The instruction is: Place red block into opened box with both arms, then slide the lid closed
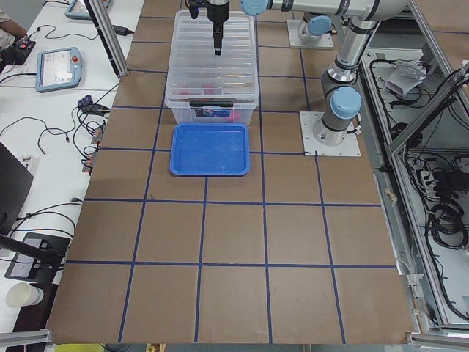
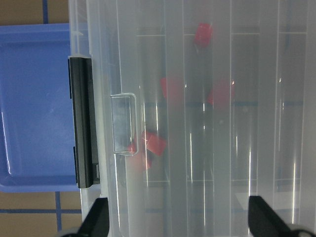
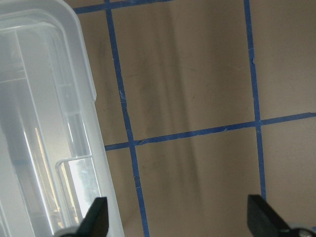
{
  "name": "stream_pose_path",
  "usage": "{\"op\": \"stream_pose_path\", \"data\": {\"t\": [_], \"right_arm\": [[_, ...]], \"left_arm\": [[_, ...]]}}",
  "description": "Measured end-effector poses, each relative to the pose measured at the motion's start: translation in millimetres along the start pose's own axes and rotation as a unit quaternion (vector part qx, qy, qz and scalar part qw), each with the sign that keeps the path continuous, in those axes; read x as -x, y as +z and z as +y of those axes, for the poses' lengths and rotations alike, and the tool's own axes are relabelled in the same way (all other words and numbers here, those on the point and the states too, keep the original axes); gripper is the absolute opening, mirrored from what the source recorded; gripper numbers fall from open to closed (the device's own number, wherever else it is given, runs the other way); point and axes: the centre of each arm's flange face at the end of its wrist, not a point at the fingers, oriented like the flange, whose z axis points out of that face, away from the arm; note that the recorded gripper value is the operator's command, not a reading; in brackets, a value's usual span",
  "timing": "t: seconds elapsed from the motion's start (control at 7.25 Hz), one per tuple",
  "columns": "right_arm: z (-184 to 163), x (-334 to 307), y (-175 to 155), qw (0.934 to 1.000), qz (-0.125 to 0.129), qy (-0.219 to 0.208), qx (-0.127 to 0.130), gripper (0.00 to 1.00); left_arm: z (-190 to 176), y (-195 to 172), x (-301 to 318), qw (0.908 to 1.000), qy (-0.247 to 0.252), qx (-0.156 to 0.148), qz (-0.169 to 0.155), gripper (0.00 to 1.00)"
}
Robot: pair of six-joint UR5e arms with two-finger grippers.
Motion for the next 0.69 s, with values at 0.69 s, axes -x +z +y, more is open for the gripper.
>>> {"op": "stream_pose_path", "data": {"t": [0.69], "right_arm": [[44.6, 15.9, -36.5, 0.9999, -0.002, -0.009, 0.015, 1.00]], "left_arm": [[1.3, -3.0, 1.6, 1.0000, -0.001, -0.003, -0.001, 1.00]]}}
